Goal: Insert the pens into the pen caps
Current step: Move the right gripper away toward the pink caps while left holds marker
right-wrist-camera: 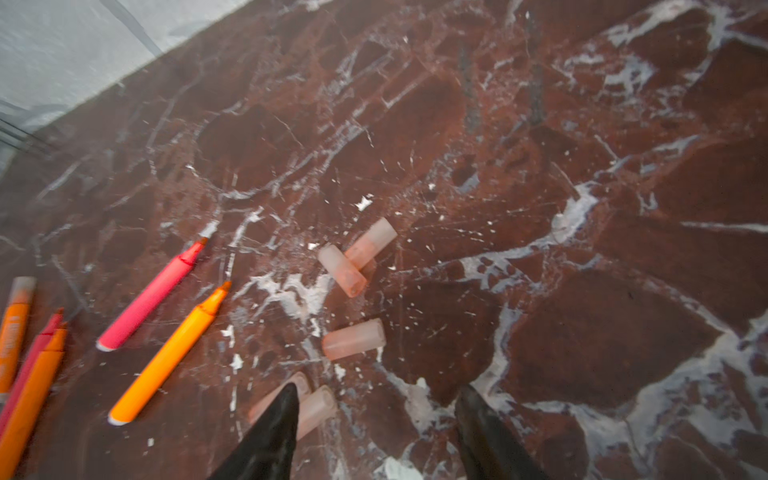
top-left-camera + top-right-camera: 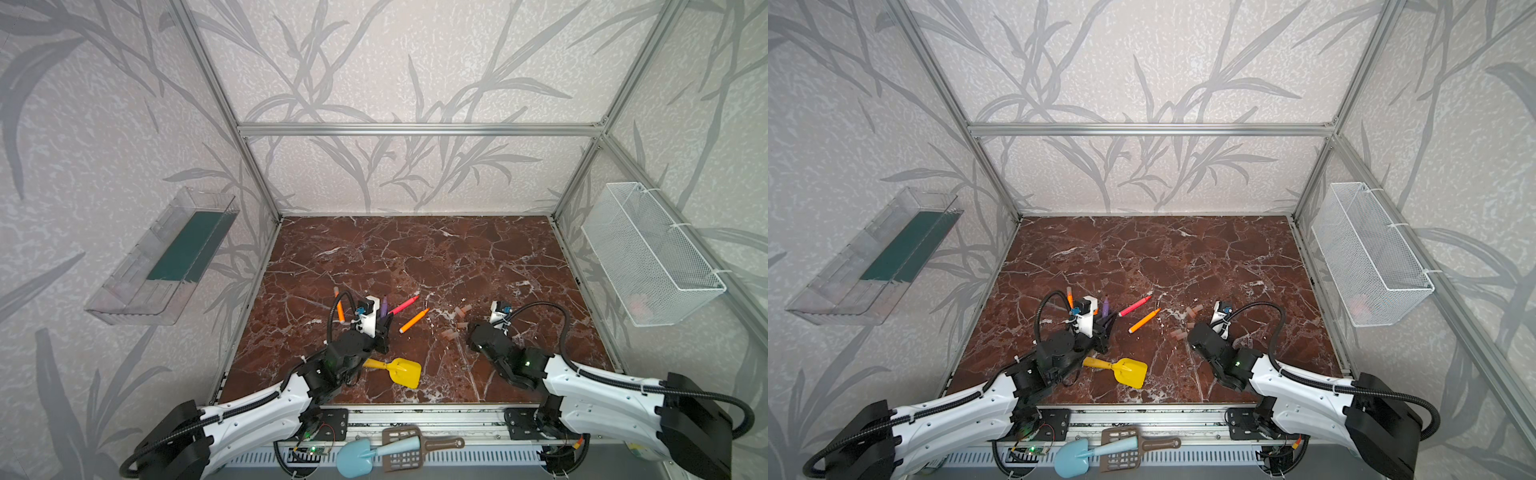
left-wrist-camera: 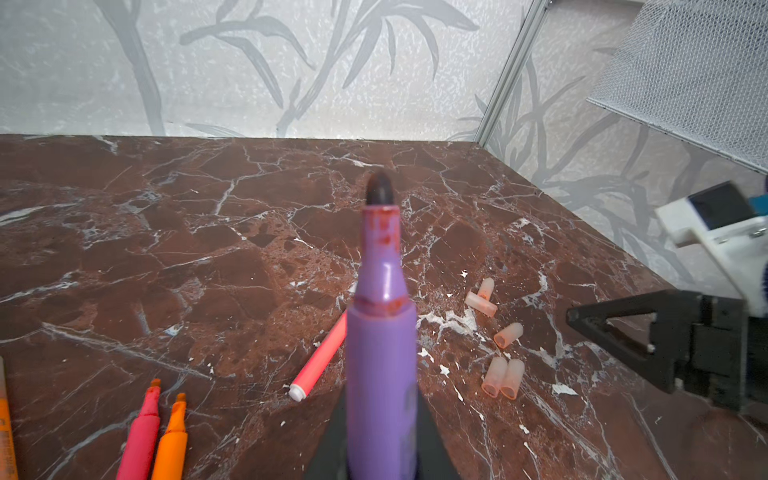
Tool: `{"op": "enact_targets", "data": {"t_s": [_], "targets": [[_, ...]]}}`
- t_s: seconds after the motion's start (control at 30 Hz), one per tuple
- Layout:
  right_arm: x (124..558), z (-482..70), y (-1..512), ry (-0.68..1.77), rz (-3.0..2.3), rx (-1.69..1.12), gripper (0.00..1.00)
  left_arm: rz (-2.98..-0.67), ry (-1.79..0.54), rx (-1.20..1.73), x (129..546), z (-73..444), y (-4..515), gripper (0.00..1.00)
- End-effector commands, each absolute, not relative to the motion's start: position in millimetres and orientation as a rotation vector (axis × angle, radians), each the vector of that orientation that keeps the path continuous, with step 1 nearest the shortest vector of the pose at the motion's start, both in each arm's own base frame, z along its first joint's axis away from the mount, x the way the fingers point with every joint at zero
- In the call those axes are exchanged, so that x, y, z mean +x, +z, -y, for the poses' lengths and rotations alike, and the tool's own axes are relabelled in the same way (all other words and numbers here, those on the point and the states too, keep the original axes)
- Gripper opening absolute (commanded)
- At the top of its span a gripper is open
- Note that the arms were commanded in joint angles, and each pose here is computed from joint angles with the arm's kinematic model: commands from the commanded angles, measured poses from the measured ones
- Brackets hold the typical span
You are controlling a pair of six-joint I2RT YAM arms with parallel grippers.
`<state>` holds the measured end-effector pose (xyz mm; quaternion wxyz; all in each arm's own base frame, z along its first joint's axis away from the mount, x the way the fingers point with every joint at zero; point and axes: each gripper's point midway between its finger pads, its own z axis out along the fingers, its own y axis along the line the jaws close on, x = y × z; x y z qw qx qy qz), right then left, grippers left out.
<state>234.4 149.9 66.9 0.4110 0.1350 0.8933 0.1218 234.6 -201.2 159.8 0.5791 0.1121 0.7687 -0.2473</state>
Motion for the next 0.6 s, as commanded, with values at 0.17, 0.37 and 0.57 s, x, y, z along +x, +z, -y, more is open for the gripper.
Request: {"op": "enact_targets", "data": {"t_s": [0.17,0.37,0.57], "targets": [[256,-168,60,0.183,-2.36,0.251,0.63,-1.803,-0.551,0.246,232,190,156,0.0],[269,-176,48,0.11,-2.393,0.244,0.66,-1.804,-0.545,0.249,232,190,155,0.0],[275,-171,35,-0.024,-2.429,0.241,0.66,-1.806,-0.537,0.249,232,189,154,0.0]]}}
